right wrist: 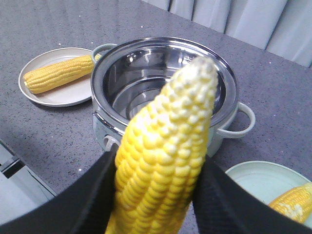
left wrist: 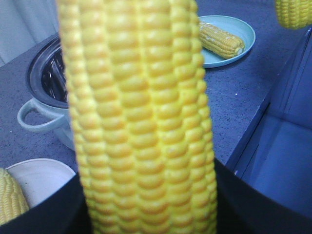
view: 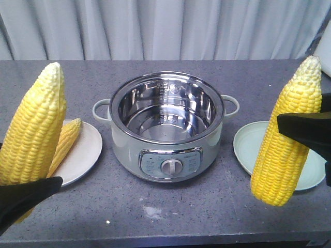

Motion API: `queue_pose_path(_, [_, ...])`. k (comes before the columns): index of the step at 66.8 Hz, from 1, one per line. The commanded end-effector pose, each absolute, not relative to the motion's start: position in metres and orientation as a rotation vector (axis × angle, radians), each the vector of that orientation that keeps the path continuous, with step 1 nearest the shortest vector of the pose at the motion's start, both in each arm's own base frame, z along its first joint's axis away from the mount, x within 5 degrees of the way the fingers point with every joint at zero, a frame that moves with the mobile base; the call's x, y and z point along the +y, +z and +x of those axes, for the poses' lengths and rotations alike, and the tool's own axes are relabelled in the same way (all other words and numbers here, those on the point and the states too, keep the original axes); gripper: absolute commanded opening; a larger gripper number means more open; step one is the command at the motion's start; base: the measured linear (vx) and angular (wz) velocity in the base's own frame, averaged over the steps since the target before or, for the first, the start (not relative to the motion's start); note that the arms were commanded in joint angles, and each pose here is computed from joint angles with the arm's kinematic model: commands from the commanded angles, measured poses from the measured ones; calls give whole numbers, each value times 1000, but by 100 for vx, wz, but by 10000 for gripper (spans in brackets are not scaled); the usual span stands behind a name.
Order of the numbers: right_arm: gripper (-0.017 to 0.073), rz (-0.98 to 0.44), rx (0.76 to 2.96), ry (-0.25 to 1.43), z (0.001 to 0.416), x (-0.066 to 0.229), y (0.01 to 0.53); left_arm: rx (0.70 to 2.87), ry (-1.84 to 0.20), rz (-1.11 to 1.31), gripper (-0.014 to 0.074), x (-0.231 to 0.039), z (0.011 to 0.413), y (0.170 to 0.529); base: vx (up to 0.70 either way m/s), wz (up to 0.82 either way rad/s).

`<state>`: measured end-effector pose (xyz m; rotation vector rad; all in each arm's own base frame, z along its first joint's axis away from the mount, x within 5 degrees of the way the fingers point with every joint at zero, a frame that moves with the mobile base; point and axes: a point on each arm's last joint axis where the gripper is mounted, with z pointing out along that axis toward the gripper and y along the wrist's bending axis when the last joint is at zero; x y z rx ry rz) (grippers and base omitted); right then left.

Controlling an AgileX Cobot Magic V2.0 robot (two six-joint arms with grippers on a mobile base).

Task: Distribute corn equally
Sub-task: 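Drive the base away from the pot holding both cobs upright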

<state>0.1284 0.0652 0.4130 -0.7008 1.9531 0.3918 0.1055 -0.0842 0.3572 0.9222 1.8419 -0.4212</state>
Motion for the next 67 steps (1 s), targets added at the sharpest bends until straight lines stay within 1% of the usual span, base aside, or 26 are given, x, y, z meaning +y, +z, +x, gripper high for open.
queue_pose_path(1, [112,-656,1869,392,129,65,427,1774,-440,853,272,-84,107,370,0,-15])
queue_pose_path(25, [112,-656,1869,392,129,65,427,1775,-440,854,272,-84,107,370,1,-22])
queue_pose_path(67, [112,-656,1869,392,129,65,427,1775,-440,854,272,-84,107,370,2,-33])
